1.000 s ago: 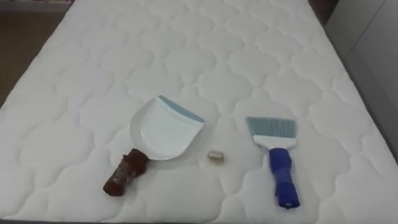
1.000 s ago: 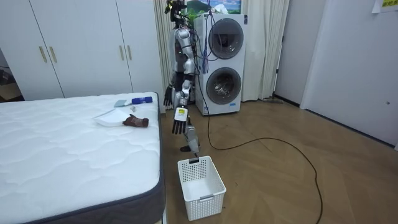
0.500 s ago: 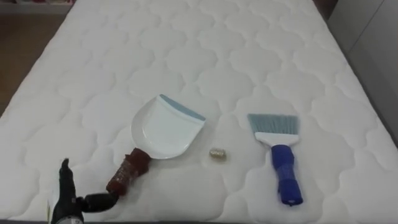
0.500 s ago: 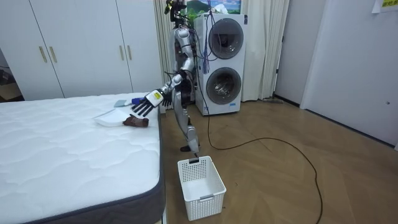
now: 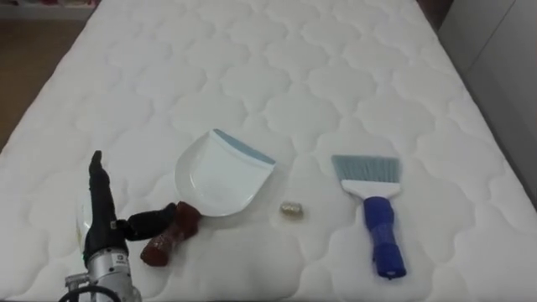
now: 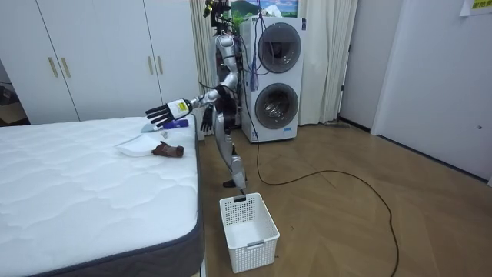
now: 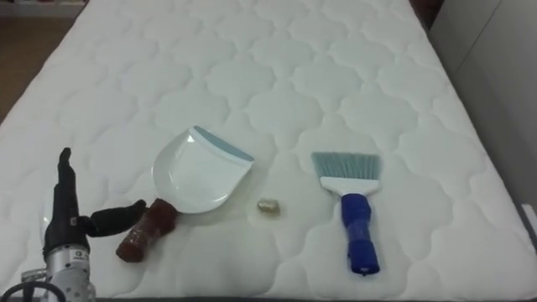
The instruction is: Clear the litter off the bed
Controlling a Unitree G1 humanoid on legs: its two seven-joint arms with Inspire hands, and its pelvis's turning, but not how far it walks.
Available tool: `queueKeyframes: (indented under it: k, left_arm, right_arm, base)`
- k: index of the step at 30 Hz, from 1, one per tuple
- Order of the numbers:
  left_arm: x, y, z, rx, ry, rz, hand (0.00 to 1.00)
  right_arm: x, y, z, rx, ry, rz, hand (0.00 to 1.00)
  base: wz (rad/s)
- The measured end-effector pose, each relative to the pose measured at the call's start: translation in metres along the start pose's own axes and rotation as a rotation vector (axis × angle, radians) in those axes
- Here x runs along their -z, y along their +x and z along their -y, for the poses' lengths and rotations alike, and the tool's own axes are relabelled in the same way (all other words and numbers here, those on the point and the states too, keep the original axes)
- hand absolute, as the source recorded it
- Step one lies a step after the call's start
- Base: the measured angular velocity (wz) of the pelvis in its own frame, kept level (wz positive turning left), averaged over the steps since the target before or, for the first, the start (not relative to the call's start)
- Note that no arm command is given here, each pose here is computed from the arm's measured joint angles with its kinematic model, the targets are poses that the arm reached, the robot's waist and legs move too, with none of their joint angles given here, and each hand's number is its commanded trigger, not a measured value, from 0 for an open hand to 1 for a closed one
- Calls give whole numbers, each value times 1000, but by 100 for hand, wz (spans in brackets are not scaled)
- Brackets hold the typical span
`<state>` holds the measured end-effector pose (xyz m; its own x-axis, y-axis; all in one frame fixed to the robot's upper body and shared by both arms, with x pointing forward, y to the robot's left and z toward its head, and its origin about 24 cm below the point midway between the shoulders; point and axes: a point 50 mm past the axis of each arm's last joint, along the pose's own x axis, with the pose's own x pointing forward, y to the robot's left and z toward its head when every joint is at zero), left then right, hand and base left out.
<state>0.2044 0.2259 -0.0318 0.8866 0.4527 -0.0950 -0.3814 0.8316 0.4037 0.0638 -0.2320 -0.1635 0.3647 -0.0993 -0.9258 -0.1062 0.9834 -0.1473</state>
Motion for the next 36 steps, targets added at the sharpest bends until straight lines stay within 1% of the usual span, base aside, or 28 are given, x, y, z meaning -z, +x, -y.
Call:
queueKeyframes:
  k: [2, 5, 10, 14, 22, 26, 30, 36]
  left_arm:
    - [-4, 3, 1, -1, -5, 15, 0]
    - [-5, 3, 3, 16, -5, 19, 0]
    - [-4, -1, 15, 81, 7, 5, 0]
    - [-3, -3, 19, 113, 15, -5, 0]
    - [10, -12, 33, 196, 59, -73, 0]
    - [13, -13, 35, 209, 67, -83, 0]
    - [23, -18, 38, 248, 82, -126, 0]
    - [26, -18, 36, 250, 72, -145, 0]
  right_arm:
    - [-2, 1, -1, -1, 1, 4, 0]
    - [-2, 1, -2, 3, 5, 2, 0]
    - [-2, 1, -3, 5, 13, -6, 0]
    - [-1, 1, -3, 5, 17, -8, 0]
    - [-3, 1, -2, 7, 19, 1, 0]
    - [-5, 1, -2, 11, 14, 7, 0]
    - [-5, 1, -2, 13, 18, 11, 0]
    - [-7, 1, -1, 12, 25, 16, 0]
  base:
    - [3]
    - [1]
    - [2]
    - [-1]
    - [-5]
    - [-2]
    - [0]
    - [0]
